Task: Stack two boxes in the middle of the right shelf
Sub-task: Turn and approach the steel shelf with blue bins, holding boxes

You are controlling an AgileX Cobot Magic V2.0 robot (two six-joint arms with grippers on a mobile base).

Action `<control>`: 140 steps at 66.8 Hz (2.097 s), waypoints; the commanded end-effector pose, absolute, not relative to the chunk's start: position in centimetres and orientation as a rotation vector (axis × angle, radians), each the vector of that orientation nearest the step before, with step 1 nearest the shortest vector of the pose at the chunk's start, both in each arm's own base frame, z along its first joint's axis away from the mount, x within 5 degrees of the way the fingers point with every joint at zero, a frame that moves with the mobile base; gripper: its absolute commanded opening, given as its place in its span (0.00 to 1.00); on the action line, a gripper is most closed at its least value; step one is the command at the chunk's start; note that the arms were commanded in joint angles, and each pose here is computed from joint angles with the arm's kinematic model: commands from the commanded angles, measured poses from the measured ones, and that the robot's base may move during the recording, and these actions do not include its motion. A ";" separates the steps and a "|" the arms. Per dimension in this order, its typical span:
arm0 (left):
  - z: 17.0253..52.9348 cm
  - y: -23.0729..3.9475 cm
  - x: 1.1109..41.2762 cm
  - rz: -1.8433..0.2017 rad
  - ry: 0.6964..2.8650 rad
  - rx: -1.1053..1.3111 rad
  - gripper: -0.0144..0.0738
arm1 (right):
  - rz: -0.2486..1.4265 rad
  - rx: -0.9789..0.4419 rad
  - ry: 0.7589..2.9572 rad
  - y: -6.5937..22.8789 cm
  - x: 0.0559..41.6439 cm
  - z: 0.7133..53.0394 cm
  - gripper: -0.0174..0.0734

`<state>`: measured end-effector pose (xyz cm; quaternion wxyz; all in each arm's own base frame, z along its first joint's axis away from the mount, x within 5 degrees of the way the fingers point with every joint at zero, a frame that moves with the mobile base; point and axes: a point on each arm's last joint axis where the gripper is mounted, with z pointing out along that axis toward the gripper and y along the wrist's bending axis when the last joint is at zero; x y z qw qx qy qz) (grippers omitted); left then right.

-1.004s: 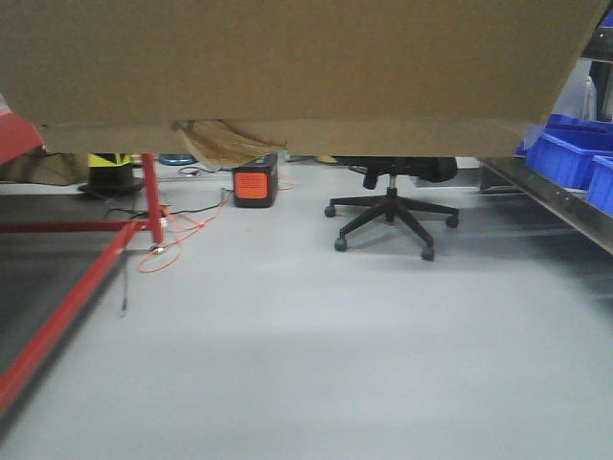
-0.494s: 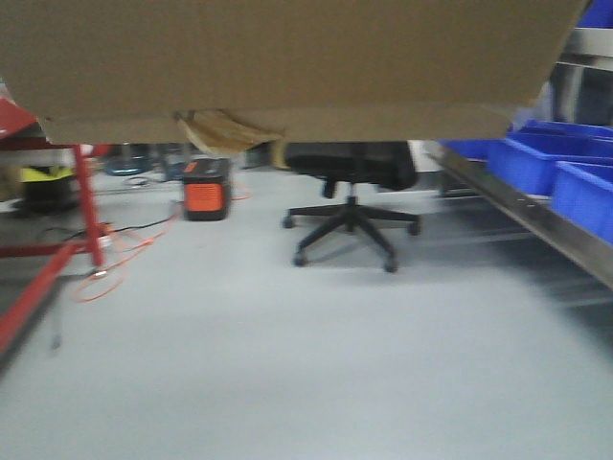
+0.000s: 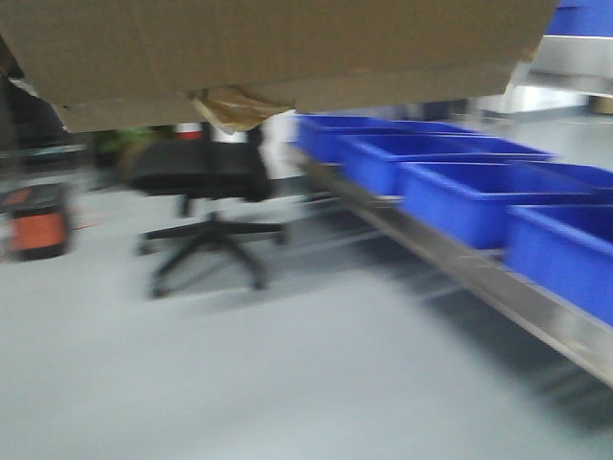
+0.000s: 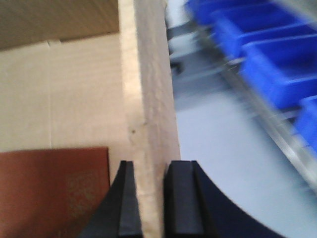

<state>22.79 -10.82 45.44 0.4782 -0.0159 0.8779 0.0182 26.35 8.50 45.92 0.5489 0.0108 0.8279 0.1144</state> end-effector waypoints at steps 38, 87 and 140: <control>46.0 -10.5 22.5 0.057 2.115 -0.033 0.04 | 0.348 0.005 1.752 8.6 26.1 48.4 0.01; 46.0 -10.4 22.5 0.059 2.113 -0.033 0.04 | 0.348 0.005 1.752 8.6 26.1 48.4 0.01; 46.1 -10.4 22.5 0.061 2.112 -0.033 0.04 | 0.348 0.005 1.752 8.6 26.1 48.4 0.01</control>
